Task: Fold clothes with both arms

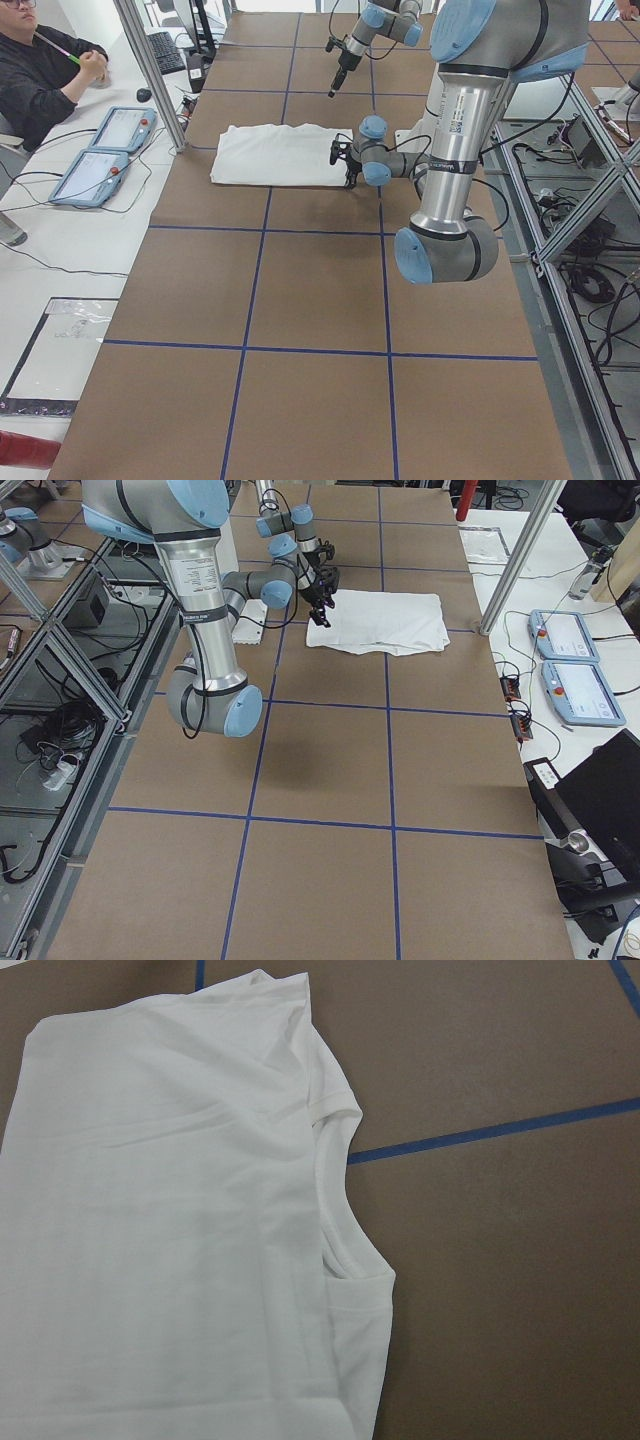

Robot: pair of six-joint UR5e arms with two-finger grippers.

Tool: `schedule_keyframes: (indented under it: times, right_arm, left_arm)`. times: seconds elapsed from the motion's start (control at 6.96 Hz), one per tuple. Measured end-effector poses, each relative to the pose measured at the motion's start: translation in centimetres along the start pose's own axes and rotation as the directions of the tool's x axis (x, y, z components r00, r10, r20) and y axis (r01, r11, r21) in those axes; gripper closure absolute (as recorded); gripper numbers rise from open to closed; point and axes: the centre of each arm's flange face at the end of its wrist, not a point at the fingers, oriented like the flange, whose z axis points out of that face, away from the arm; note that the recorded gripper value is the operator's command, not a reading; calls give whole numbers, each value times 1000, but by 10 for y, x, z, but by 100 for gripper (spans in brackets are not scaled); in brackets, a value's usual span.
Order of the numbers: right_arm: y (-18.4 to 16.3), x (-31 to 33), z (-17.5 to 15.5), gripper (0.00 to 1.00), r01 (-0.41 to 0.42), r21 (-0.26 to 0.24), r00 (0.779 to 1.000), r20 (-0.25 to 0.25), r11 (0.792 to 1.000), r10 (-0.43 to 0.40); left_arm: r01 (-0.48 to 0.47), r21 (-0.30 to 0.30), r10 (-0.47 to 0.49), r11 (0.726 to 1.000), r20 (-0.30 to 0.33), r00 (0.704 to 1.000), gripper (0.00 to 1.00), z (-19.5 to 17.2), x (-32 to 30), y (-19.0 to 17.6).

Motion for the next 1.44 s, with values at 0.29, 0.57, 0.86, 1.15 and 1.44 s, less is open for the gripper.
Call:
schedule_keyframes:
  times: [0.29, 0.57, 0.86, 1.15, 1.44]
  right_arm:
    - [0, 0, 0, 0, 1, 0, 1000, -1, 1000, -1]
    - [0, 0, 1, 0, 1, -1, 1000, -2, 1000, -1]
    - [2, 4, 6, 0, 0, -2, 1000, -15, 1000, 0]
    - [7, 10, 10, 2, -108, -1, 994, -31, 994, 108]
    - [34, 7, 26, 6, -314, -9, 947, -65, 949, 313]
  left_arm:
    - [-1, 0, 1, 1000, -1, 1000, 51, 1, 1, 0]
    - [1, 0, -1, 1000, -4, 1000, 100, 1, 3, 0]
    - [32, 2, -32, 999, -6, 999, 100, 0, 4, 0]
    - [42, 3, -42, 999, -12, 999, 100, -3, 6, -1]
    - [44, 5, -43, 999, -16, 999, 100, -4, 7, -1]
